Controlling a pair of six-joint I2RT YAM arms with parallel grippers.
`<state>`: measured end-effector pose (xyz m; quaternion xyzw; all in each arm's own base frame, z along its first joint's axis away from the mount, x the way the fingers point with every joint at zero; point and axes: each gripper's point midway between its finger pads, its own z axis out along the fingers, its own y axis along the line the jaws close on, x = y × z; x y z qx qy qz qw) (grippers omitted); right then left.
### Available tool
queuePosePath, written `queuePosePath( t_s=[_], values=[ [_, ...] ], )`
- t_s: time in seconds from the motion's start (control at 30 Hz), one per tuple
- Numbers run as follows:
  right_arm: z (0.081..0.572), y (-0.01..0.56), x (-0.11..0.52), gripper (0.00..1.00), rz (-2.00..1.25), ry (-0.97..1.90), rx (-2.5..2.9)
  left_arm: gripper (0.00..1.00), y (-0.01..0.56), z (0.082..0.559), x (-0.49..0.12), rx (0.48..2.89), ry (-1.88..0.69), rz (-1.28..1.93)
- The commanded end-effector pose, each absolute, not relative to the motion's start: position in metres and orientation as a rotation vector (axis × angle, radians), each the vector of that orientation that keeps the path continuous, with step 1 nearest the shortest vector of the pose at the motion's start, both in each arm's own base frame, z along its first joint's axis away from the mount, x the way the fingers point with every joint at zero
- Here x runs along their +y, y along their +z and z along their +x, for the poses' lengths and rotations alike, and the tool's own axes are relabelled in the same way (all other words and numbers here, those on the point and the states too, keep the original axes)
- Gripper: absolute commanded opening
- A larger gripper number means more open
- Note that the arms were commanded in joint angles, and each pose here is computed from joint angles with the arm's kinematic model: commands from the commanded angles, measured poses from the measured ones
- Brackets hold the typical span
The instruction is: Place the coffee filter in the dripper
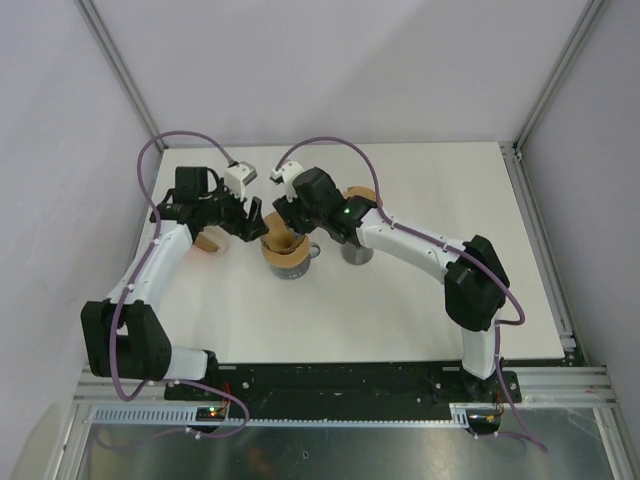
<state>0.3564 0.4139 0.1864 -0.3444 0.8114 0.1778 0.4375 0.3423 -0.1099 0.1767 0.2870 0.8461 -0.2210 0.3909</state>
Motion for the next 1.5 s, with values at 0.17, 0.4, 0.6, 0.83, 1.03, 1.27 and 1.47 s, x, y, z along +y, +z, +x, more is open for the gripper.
queuePosePath(
  t_s=[0.17, 0.4, 0.6, 0.83, 1.03, 1.27, 1.47],
  values=[
    [0.355, 0.247, 0.421, 0.58, -0.835, 0.489, 1.895, 0.91, 0.22, 0.348, -0.109, 2.02, -0.491, 0.771],
    [0.354, 0.277, 0.419, 0.6, -0.831, 0.483, 1.835, 0.99, 0.238, 0.351, -0.109, 1.976, -0.468, 0.772],
    [0.35, 0.308, 0.411, 0.62, -0.818, 0.486, 1.779, 1.0, 0.252, 0.356, -0.104, 1.955, -0.417, 0.751],
    [0.34, 0.348, 0.384, 0.65, -0.773, 0.499, 1.714, 1.0, 0.265, 0.363, -0.086, 1.951, -0.34, 0.69],
    [0.343, 0.377, 0.323, 0.68, -0.633, 0.439, 1.692, 1.0, 0.261, 0.372, -0.062, 1.994, -0.292, 0.578],
    [0.372, 0.362, 0.195, 0.71, -0.302, 0.262, 1.781, 1.0, 0.252, 0.396, -0.015, 1.996, -0.123, 0.315],
    [0.381, 0.312, 0.091, 0.74, -0.024, 0.152, 1.888, 1.0, 0.235, 0.408, 0.01, 1.905, 0.006, 0.148]
  ],
)
